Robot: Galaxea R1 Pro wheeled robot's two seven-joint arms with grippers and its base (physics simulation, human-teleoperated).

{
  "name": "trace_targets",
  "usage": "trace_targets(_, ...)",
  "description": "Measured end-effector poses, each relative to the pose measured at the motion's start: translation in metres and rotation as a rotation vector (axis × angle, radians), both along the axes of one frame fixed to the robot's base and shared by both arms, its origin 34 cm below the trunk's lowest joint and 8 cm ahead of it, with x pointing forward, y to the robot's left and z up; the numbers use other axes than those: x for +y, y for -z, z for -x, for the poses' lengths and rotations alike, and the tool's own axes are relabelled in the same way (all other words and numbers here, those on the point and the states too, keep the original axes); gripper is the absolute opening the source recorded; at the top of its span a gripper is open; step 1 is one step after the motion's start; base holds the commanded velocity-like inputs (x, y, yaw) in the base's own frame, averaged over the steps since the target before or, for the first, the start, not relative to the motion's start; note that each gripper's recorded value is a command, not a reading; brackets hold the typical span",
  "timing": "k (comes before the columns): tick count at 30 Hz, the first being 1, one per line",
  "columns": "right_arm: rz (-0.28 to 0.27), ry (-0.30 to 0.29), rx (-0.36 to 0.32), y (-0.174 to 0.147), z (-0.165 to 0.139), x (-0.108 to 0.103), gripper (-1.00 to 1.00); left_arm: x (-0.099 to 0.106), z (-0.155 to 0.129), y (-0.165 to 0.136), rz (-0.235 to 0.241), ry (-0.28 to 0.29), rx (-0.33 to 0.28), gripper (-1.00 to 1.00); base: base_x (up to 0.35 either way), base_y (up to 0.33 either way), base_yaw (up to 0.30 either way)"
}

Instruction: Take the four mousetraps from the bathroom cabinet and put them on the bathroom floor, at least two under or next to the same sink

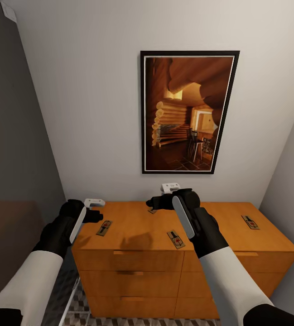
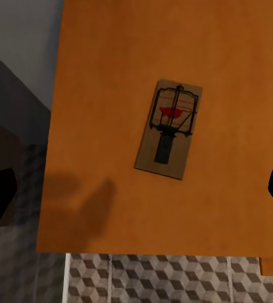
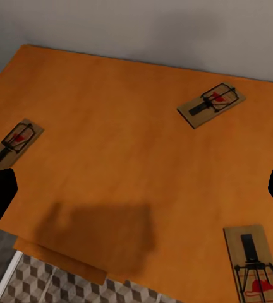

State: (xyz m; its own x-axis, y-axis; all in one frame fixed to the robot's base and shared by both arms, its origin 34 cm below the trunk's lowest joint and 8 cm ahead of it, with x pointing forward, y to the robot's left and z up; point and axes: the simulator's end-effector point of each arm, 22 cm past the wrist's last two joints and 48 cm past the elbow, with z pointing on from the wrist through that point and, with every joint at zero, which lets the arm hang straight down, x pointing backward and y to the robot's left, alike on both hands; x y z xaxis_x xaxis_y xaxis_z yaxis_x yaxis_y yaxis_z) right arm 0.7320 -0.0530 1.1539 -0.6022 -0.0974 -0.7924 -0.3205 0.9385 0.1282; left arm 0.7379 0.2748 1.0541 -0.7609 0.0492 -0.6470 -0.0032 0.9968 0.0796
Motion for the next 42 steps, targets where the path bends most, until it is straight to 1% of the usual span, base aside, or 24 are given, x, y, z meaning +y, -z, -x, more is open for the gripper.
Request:
trace_targets(27,-0.002,-0.001,-0.003,-0.001,0.000,0.000,1.00,-0.001,-0.001,0.001,0.002,0.001,0.006,1.00,0.000,0.000,0.000)
trace_targets(33,-0.001,-0.001,-0.009,-0.006,-0.002,0.000,1.00,-0.001,-0.005,0.001,0.003,-0.001,0.023,1.00,0.000,0.000,0.000)
trace_targets(42,-0.001,-0.001,-0.021,-0.013,-0.005,0.000,1.00,0.001,-0.016,0.000,0.006,-0.007,0.064,1.00,0.000,0.000,0.000)
